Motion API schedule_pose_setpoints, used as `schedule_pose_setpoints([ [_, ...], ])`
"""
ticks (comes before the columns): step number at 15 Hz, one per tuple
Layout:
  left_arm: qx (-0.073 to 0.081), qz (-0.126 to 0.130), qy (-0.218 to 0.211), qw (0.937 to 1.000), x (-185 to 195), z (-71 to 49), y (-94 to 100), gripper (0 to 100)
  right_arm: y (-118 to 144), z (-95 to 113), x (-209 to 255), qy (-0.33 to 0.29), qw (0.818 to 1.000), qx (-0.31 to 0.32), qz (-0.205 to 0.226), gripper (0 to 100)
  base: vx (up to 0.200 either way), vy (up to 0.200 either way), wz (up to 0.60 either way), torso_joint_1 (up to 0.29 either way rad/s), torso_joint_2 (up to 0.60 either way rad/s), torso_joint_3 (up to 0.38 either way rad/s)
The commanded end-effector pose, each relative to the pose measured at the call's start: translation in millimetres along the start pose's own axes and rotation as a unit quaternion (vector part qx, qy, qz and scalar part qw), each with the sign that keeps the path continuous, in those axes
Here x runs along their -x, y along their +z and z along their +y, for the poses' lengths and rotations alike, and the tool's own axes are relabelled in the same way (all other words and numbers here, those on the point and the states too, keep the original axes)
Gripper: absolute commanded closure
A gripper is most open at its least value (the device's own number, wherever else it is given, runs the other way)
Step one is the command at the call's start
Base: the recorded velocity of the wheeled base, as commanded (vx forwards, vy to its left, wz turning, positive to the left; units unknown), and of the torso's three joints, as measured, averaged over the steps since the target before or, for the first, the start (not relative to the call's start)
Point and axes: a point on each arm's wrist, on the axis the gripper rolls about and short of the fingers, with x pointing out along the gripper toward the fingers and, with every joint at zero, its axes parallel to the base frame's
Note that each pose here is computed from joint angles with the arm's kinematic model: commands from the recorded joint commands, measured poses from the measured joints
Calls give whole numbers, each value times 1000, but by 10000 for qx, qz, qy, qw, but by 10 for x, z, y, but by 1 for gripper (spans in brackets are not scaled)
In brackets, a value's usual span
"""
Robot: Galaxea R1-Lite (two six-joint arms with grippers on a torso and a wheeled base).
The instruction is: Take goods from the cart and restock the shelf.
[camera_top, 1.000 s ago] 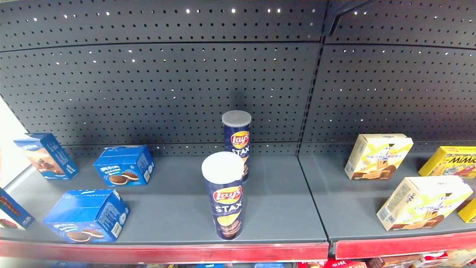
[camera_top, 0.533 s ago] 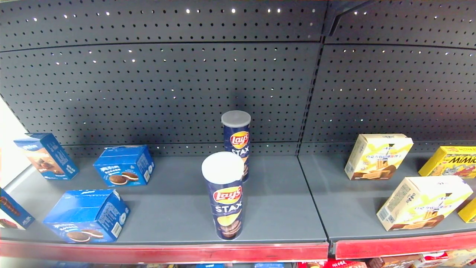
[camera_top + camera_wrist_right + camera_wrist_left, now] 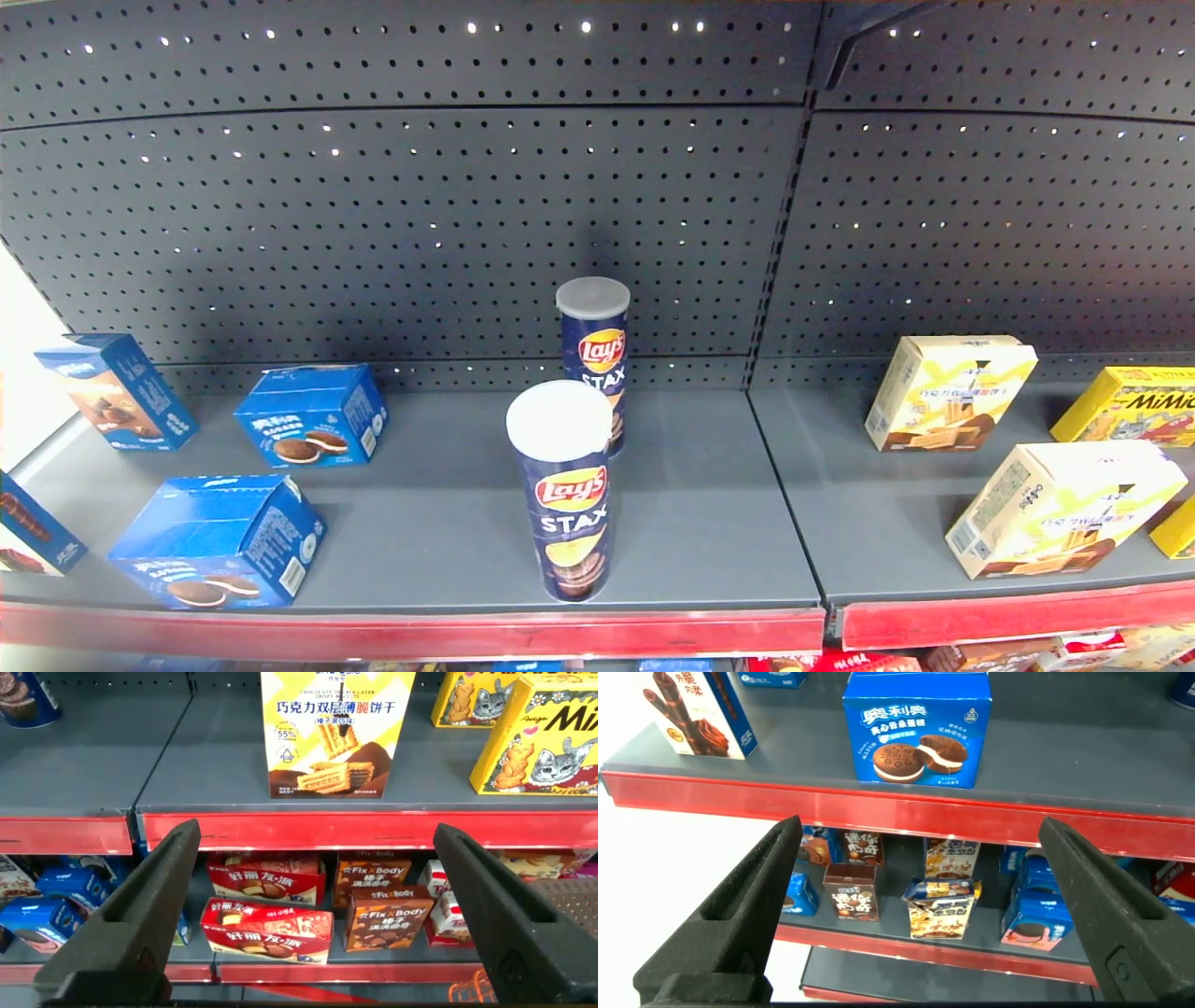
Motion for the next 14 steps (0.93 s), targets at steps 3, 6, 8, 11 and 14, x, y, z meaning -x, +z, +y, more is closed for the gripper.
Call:
schedule_pose_setpoints([
  [3,1,8,1,10000,-1,0,0,0,2,0,-1,2,10000,2,-4,0,0,0,0,0,0,0],
  [6,-160,9,-191,9997,-1,-9,0,0,0,0,-1,2,10000,2,3,0,0,0,0,0,0,0],
  [8,-589,-4,-344,9977,-1,-16,0,0,0,0,-1,2,10000,2,3,0,0,0,0,0,0,0],
  [11,-896,160,-874,9920,-39,-19,20,0,0,0,-1,2,10000,2,3,0,0,0,0,0,0,0],
  [14,-954,463,-1142,9878,-94,-27,37,0,2,0,-1,2,10000,2,-4,0,0,0,0,0,0,0],
])
